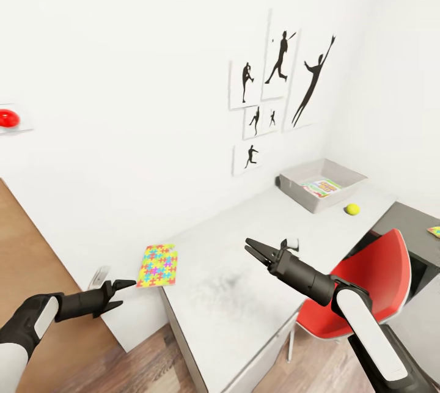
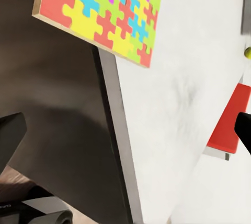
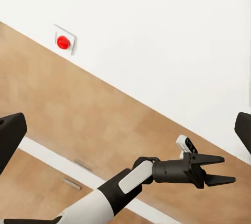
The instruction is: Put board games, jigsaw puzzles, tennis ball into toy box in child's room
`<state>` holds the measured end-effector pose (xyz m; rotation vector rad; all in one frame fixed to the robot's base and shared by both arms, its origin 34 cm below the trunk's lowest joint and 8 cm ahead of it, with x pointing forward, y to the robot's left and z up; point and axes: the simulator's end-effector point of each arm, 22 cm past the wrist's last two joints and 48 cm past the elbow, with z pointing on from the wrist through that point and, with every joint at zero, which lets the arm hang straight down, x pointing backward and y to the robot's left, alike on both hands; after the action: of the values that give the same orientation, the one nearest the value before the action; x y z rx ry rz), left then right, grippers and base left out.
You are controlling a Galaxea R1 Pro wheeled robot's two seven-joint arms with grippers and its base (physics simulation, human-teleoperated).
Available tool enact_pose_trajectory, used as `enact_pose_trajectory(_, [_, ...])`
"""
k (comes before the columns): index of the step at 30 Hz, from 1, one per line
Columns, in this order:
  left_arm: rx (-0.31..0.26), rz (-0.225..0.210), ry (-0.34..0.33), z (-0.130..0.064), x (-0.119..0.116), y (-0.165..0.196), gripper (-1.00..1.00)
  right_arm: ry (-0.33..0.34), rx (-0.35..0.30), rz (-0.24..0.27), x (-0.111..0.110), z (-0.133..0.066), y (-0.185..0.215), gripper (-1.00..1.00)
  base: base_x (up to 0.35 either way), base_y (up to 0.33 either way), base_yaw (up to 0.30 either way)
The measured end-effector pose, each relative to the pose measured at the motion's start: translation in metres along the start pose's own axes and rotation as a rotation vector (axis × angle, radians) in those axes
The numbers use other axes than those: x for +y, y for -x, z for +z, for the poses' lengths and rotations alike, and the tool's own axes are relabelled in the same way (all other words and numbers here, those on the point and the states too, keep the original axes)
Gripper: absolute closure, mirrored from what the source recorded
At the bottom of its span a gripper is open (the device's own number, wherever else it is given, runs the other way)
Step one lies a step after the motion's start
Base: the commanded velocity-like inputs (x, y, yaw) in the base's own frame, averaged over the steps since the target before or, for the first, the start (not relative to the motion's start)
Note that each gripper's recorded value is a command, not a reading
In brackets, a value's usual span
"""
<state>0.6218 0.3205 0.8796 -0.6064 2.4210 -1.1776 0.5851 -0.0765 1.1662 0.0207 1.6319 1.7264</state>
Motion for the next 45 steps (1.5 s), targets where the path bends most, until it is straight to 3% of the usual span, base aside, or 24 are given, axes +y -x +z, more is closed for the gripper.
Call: enact_pose_trajectory(45, [-0.005,0.001,-0.003,-0.0028,0.0001,0.0023,-1.00,-0.001,-0.004,-0.001,-0.0003,-0.0008,0.0016,-1.00,0.000,-0.041,0.000])
